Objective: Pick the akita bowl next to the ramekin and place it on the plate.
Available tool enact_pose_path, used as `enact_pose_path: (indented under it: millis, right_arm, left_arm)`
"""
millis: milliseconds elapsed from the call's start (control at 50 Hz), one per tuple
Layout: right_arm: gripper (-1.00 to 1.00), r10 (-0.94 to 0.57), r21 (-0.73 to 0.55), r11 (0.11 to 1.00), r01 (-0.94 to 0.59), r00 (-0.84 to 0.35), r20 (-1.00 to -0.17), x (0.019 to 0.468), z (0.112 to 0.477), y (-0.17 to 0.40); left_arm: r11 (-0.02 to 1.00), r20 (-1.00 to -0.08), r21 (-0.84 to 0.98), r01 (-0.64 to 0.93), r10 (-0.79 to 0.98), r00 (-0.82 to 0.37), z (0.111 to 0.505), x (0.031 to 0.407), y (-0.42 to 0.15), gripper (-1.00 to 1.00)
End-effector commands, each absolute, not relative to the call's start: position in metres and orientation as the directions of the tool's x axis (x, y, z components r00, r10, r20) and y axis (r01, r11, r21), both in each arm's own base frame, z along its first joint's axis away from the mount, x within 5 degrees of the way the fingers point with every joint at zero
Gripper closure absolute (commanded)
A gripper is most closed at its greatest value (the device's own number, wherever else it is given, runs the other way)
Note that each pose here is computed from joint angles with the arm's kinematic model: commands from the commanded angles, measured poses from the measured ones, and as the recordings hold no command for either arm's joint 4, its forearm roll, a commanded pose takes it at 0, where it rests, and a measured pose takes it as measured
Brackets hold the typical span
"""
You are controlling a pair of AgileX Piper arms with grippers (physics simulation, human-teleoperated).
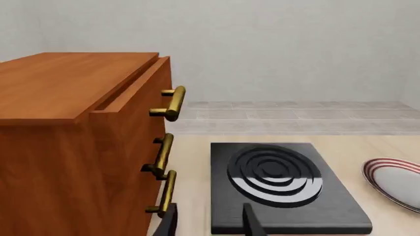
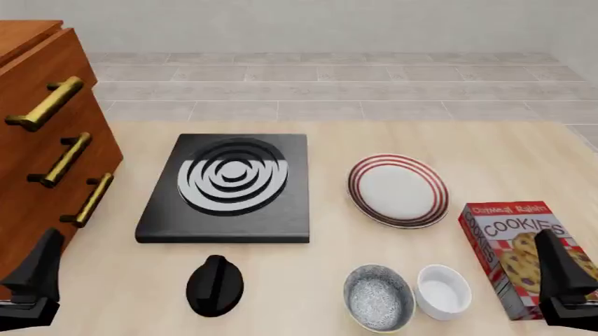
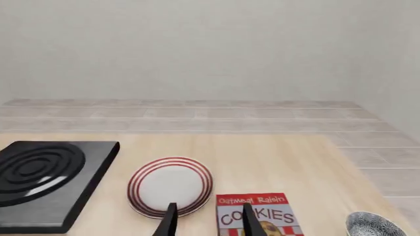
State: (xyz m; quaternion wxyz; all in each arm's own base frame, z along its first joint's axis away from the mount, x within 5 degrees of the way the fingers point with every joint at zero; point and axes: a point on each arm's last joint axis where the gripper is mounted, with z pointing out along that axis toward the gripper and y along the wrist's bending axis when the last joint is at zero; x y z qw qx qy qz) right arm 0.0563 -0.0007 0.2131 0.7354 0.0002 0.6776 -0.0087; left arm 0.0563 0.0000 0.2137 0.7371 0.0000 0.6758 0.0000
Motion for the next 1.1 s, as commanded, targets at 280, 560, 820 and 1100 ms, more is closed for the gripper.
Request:
enact_pose_path:
  millis: [280,560,820,1100]
  right_arm:
    - [-1.00,-0.012,-0.013,1.000,-0.022,0.072,-0.997,0.059,0.215,0.001]
    - [-1.00,-0.005,-0.007,0.999,-0.039,0.052,-0.999,0.069,0.228,0.003]
    - [-1.00,-0.034,-0.036,0.995,-0.092,0.024,-0.999,0.083,0.245,0.008]
    - [-1.00,-0.059,-0.053,0.984,-0.170,-0.027,-0.998,0.101,0.258,0.017]
  left_arm:
    - [1.000,-0.996,0.000,0.000,0.000,0.086,0.214,0.057,0.000,-1.00]
    - [1.000,-0.996,0.000,0.000,0.000,0.086,0.214,0.057,0.000,-1.00]
    - [1.000,-0.996,0.000,0.000,0.000,0.086,0.214,0.057,0.000,-1.00]
    - [1.000,-0.996,0.000,0.000,0.000,0.086,0.214,0.057,0.000,-1.00]
